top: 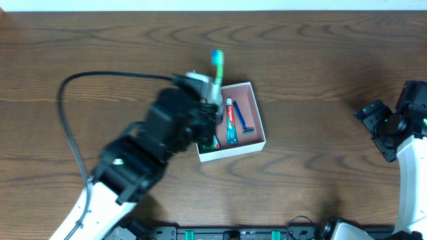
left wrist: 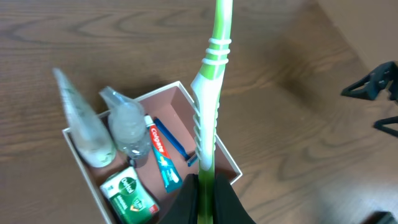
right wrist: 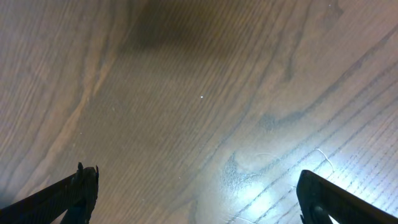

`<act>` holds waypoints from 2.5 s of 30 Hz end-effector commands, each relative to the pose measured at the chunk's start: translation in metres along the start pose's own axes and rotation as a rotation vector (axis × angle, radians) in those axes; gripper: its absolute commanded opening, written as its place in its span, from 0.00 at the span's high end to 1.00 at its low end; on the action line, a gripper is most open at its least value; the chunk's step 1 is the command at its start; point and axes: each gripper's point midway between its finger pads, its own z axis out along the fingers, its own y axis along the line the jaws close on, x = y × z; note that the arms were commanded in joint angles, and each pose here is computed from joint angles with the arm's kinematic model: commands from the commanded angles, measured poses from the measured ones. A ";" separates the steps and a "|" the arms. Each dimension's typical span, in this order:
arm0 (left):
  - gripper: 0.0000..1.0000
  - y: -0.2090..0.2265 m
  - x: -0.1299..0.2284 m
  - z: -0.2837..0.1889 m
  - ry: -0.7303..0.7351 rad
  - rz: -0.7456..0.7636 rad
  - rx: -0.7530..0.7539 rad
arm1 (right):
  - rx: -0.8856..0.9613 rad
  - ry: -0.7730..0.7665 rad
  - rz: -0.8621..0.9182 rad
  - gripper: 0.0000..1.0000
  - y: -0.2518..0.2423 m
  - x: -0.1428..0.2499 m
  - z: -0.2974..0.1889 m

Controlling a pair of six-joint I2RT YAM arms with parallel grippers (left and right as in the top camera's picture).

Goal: Pack container
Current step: 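Carry the toothbrush with the left gripper over the box, then lower the toothbrush into the box beside the Colgate tube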

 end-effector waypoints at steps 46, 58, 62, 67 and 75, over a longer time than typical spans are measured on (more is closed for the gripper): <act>0.94 0.019 0.111 0.175 0.235 -0.217 -0.398 | 0.004 -0.010 -0.008 0.01 -0.001 -0.003 -0.002; 0.94 0.016 0.114 0.175 0.243 -0.259 -0.387 | 0.004 -0.010 -0.008 0.01 -0.001 -0.003 -0.002; 0.94 0.016 0.114 0.175 0.245 -0.264 -0.385 | 0.004 -0.010 -0.008 0.01 -0.001 -0.003 -0.002; 0.94 0.016 0.114 0.176 0.242 -0.280 -0.387 | 0.004 -0.010 -0.008 0.01 -0.001 -0.003 -0.002; 0.94 0.016 0.114 0.176 0.237 -0.309 -0.390 | 0.004 -0.010 -0.008 0.01 -0.001 -0.003 -0.002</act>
